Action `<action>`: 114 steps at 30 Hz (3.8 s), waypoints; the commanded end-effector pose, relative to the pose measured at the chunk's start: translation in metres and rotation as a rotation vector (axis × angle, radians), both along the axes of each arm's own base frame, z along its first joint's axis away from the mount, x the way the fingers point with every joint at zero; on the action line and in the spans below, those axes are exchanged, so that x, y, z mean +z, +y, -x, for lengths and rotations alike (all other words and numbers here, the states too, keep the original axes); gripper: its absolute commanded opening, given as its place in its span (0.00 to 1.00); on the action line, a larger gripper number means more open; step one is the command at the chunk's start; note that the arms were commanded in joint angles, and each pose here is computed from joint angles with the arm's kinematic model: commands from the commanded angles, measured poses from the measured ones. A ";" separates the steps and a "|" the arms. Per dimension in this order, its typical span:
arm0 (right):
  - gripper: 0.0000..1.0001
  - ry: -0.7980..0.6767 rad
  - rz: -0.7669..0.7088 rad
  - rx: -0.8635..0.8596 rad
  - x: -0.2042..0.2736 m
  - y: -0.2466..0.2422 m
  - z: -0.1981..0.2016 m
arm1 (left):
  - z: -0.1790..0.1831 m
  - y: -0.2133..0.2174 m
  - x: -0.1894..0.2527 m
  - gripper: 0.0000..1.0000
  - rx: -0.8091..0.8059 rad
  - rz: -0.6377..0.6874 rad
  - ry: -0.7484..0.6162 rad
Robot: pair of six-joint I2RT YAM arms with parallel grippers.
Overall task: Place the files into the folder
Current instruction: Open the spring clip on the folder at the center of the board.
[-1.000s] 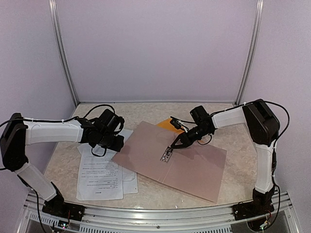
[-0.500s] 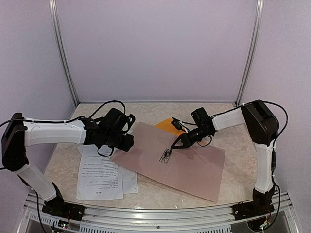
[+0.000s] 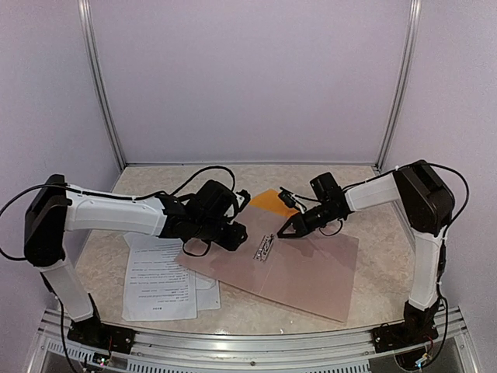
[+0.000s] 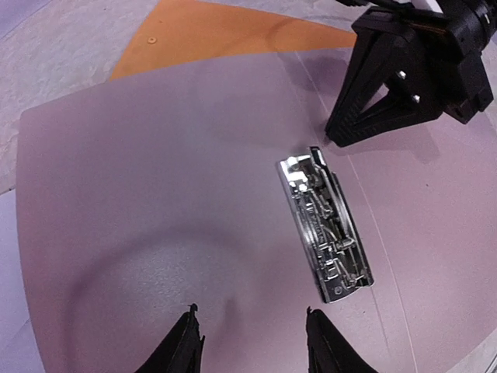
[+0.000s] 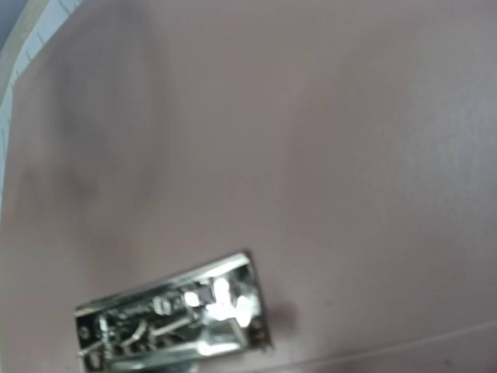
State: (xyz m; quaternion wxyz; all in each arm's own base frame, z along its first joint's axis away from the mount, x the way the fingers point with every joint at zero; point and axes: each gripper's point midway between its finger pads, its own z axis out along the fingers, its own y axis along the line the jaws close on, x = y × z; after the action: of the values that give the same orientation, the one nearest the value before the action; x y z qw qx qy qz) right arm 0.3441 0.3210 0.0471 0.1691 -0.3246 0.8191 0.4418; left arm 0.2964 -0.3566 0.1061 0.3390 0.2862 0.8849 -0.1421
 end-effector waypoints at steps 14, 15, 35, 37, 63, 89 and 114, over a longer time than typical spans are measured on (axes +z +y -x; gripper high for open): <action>0.06 -0.083 -0.004 -0.098 0.034 -0.028 -0.011 | 0.012 -0.088 -0.035 0.51 -0.099 -0.092 0.005; 0.06 -0.082 -0.004 -0.097 0.033 -0.028 -0.010 | 0.012 -0.087 -0.038 0.51 -0.095 -0.102 0.009; 0.07 -0.073 0.000 -0.101 0.028 -0.032 -0.004 | 0.019 -0.076 -0.076 0.39 -0.069 -0.154 0.113; 0.07 -0.075 0.000 -0.101 0.029 -0.032 -0.004 | 0.020 -0.074 -0.079 0.37 -0.070 -0.161 0.118; 0.30 0.035 -0.065 -0.029 0.011 0.000 0.025 | 0.034 -0.052 -0.095 0.18 -0.173 -0.169 0.084; 0.23 0.077 -0.078 -0.011 0.002 0.018 0.024 | 0.037 -0.046 -0.103 0.16 -0.173 -0.179 0.078; 0.00 0.063 0.054 -0.024 -0.036 0.005 0.019 | 0.042 -0.040 -0.111 0.16 -0.167 -0.197 0.090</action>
State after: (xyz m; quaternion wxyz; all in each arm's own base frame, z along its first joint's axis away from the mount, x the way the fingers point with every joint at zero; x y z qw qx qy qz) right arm 0.3227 0.3358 0.0483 0.1536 -0.3050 0.8071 0.4817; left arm 0.2729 -0.4245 0.0333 0.3155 0.3677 0.8649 -0.1315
